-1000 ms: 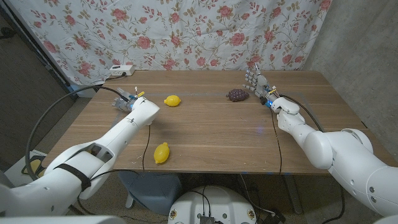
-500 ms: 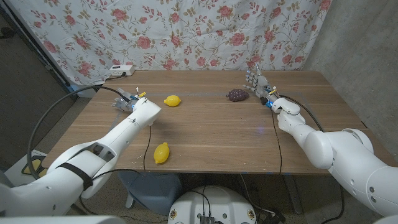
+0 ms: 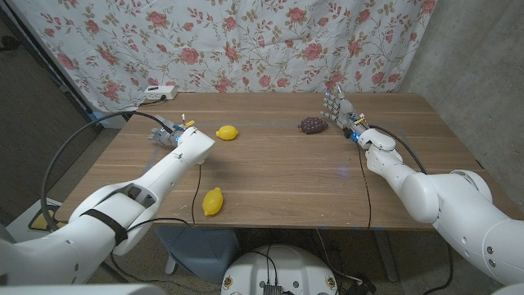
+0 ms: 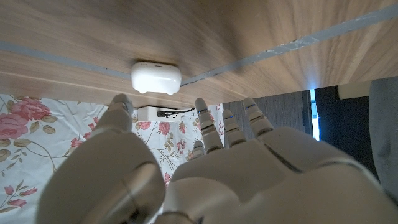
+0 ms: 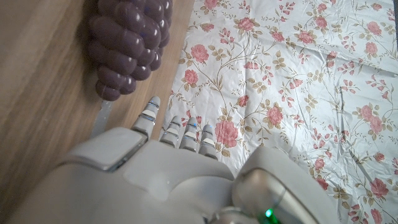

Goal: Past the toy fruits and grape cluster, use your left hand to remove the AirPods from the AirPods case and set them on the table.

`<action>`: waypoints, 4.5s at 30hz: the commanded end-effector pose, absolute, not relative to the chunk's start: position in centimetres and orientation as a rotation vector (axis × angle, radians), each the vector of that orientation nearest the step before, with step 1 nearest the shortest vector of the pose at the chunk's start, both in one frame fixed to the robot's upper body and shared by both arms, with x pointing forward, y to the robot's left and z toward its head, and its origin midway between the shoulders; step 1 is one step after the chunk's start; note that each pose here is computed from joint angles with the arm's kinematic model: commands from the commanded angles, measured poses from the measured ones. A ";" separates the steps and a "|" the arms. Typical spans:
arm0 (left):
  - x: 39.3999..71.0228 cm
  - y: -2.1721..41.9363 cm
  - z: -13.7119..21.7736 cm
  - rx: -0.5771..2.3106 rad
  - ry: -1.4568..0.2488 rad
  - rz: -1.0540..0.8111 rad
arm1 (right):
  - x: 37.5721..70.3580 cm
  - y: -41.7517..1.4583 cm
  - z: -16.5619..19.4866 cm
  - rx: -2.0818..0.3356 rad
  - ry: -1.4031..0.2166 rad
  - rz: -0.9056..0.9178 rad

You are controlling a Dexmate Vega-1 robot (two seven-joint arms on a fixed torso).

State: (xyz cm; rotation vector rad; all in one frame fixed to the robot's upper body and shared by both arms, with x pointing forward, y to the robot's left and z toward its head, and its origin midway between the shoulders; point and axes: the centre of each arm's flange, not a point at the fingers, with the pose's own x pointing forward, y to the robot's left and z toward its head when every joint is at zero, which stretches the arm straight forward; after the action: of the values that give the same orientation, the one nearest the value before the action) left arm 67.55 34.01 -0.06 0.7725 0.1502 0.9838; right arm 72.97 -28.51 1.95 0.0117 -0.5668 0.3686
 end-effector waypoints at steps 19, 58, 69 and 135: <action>68.8 33.4 -0.1 0.778 0.173 0.984 | 72.9 -29.0 2.1 0.007 -0.568 0.361; 69.8 32.8 -0.1 0.760 0.210 0.974 | 72.8 -29.1 1.7 0.016 -0.566 0.356; 69.9 32.4 -0.1 0.763 0.210 0.972 | 72.8 -29.4 1.5 0.019 -0.564 0.355; 69.7 32.2 0.0 0.760 0.257 0.988 | 73.6 -29.7 2.4 0.031 -0.513 0.358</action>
State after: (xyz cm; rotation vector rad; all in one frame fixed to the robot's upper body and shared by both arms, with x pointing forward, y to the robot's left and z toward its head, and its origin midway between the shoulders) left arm 69.93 31.98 0.29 0.7642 0.2480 0.9852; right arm 73.59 -29.83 2.19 0.0267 -0.5130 0.3510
